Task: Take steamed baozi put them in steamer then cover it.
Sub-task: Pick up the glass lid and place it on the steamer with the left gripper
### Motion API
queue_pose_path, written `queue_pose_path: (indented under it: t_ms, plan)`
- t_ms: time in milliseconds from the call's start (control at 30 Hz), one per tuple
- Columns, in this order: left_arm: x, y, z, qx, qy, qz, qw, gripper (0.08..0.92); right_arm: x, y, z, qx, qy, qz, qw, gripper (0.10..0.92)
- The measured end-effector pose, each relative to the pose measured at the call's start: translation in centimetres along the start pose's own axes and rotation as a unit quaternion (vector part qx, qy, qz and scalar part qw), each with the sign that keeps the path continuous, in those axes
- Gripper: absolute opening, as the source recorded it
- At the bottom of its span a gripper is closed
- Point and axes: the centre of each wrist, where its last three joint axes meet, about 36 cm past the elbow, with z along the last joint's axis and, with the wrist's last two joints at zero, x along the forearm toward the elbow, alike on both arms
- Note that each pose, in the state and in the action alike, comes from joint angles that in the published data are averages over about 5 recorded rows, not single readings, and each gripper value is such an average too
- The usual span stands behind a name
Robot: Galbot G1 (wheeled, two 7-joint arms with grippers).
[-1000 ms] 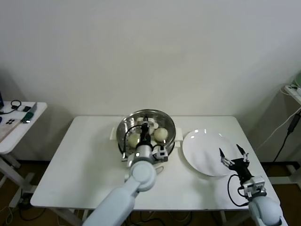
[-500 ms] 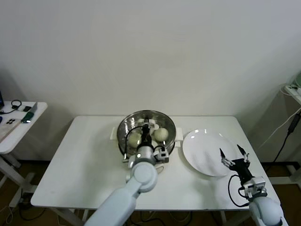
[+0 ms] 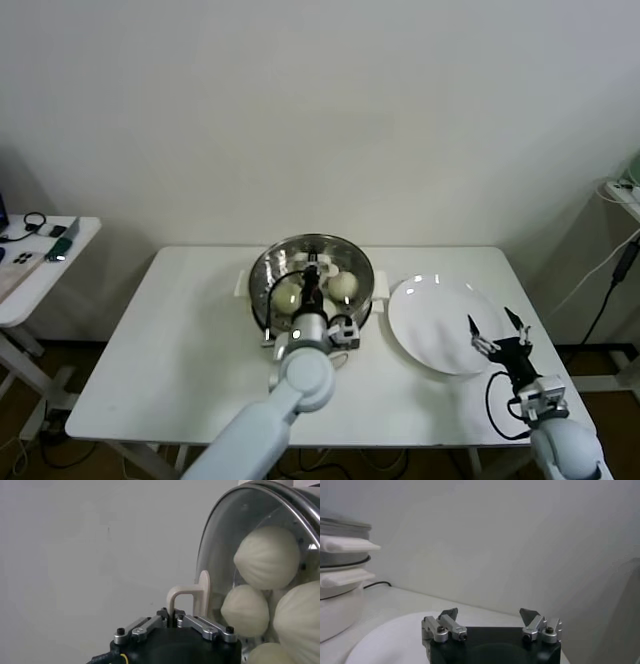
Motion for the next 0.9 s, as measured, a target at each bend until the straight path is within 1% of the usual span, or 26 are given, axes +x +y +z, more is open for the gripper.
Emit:
queue_pose_path:
  t_ms: [633, 733, 900]
  plan:
    - [0.03, -0.69, 0.61, -0.006, 0.003, -0.005, 1.0, 0.146, 0.12, -0.34, 0.04, -0.002, -0.001, 0.0, 1.0, 0.823]
    - [0.09, -0.64, 0.73, -0.006, 0.003, -0.005, 1.0, 0.183, 0.09, -0.41, 0.02, -0.002, -0.001, -0.001, 1.0, 0.823]
    - [0.19, -0.35, 0.94, -0.002, 0.002, -0.005, 1.0, 0.327, -0.02, -0.59, -0.19, -0.005, 0.0, 0.001, 1.0, 0.823]
